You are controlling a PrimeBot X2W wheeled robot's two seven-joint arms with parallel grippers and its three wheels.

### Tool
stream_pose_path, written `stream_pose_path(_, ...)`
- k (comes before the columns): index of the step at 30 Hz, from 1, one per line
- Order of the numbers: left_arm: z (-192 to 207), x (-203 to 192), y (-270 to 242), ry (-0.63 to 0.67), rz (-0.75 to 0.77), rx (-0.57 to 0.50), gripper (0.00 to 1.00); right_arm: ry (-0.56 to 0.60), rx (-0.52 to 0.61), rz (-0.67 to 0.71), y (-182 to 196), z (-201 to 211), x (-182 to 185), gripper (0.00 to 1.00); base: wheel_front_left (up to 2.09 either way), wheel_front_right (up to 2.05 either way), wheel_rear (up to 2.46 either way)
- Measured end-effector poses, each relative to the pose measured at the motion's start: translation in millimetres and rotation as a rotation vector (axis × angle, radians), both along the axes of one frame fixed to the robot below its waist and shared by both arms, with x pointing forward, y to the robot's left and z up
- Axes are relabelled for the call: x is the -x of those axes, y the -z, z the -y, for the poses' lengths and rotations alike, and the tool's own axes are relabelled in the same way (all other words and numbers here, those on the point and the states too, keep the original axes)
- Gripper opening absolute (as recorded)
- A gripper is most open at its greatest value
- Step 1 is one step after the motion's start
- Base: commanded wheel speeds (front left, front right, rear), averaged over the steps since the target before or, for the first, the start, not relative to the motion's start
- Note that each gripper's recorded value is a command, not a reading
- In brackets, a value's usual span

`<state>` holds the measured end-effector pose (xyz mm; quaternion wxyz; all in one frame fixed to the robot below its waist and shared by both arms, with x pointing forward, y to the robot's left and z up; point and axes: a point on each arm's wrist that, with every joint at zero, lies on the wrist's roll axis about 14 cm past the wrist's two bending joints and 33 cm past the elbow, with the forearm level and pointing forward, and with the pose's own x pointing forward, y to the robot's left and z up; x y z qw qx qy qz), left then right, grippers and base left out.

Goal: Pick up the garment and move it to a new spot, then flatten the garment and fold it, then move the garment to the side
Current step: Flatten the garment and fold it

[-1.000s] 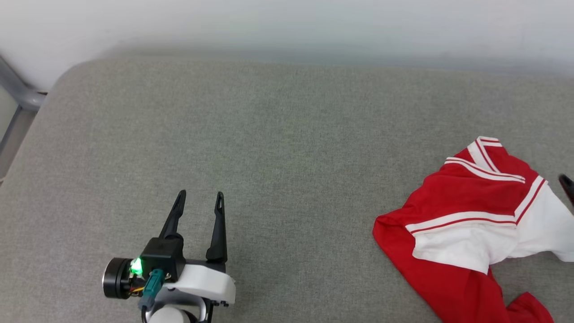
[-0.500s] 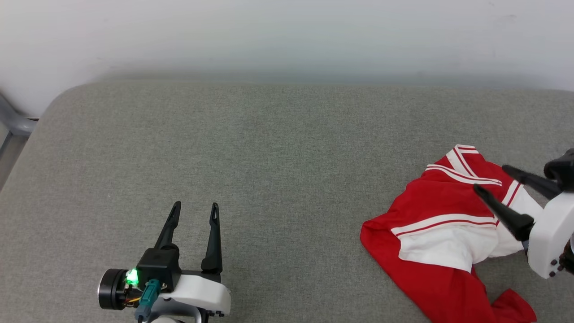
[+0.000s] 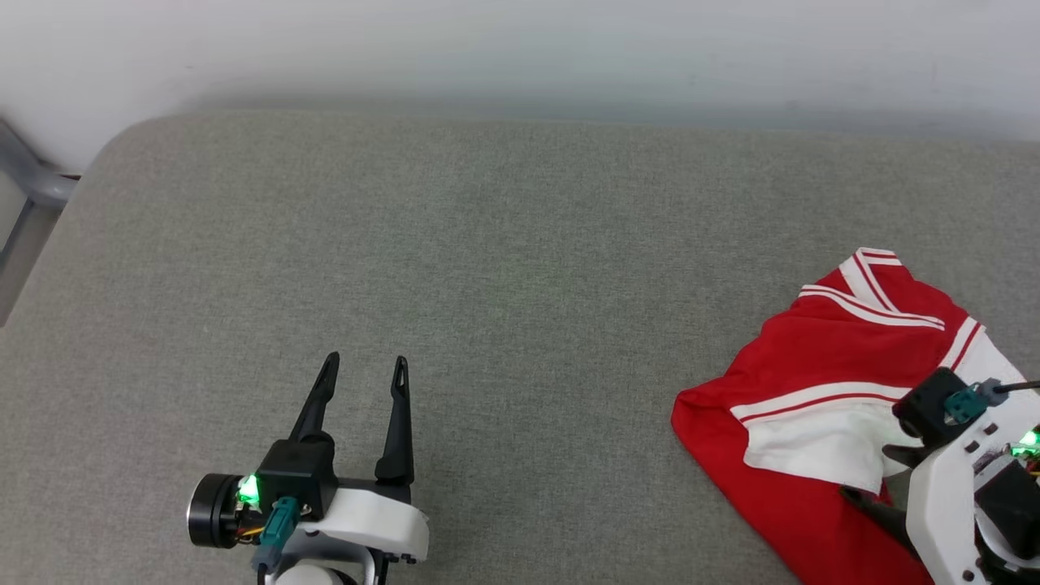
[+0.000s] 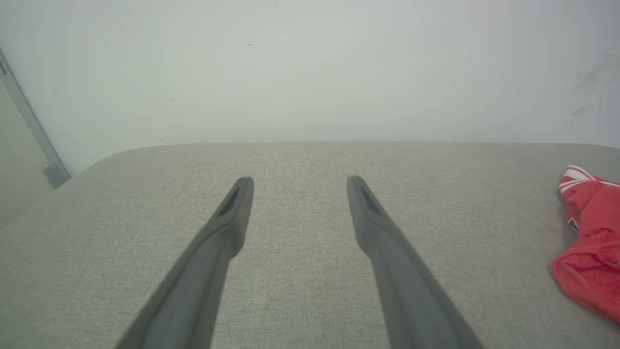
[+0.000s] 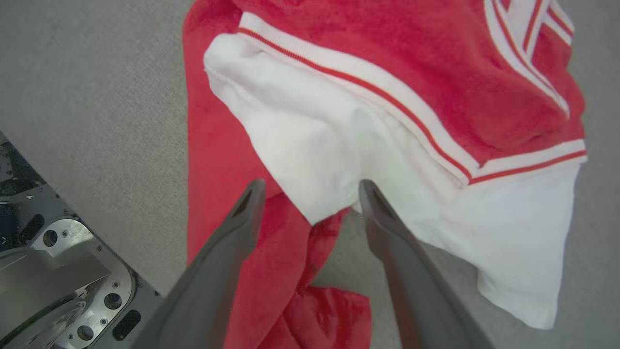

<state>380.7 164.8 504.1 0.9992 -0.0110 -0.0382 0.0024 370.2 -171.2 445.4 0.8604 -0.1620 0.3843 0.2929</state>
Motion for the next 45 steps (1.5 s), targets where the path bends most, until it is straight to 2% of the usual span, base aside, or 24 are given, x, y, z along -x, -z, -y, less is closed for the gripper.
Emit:
stream_pose_path(6, -5.8, -8.5, 7.0, -0.019, -0.02, 0.0, 1.0, -0.026, 0.048, -0.135, 51.3, -6.0, 5.5, 1.0, 0.0, 0.0, 0.0)
stream_pose_path(10, -10.2, -8.3, 9.8, -0.034, -0.029, -0.002, 1.0, -0.028, 0.049, -0.166, 67.7, -7.4, 5.6, 1.0, 0.0, 0.0, 0.0)
stream_pose_path(11, -11.8, -7.6, 10.6, -0.04, -0.032, -0.002, 1.0, -0.035, 0.057, -0.174, 72.0, -7.2, 7.0, 0.96, 0.0, 0.0, 0.0)
stream_pose_path(12, -13.2, -6.9, 10.7, -0.046, -0.033, -0.002, 1.0, -0.039, 0.05, -0.171, 73.3, -8.7, 6.8, 0.2, 0.0, 0.0, 0.0)
stream_pose_path(13, -14.2, -6.5, 10.1, -0.049, -0.031, -0.001, 1.0, -0.035, 0.029, -0.161, 72.4, -11.5, 5.3, 0.0, 0.0, 0.0, 0.0)
stream_pose_path(19, -16.9, -0.4, 5.8, -0.061, -0.02, 0.001, 1.0, -0.023, -0.052, -0.064, 57.8, -17.6, 3.3, 0.0, 0.0, 0.0, 0.0)
stream_pose_path(24, -9.8, 1.6, 0.9, -0.04, -0.005, 0.007, 1.0, 0.015, -0.12, 0.06, 28.4, -12.7, -0.3, 0.0, 0.0, 0.0, 0.0)
stream_pose_path(32, 3.6, 0.3, -4.3, -0.001, 0.012, 0.015, 1.0, 0.061, -0.117, 0.241, -22.6, 9.7, -12.8, 0.0, 0.0, 0.0, 0.0)
stream_pose_path(39, -0.2, 4.8, -2.5, -0.012, 0.004, 0.019, 1.0, -0.017, -0.1, 0.314, -52.2, -11.4, -34.9, 0.0, 0.0, 0.0, 0.0)
stream_pose_path(45, -13.6, 9.0, 0.3, -0.058, -0.007, 0.022, 1.0, -0.147, -0.076, 0.3, -56.1, -50.9, -53.5, 0.0, 0.0, 0.0, 0.0)
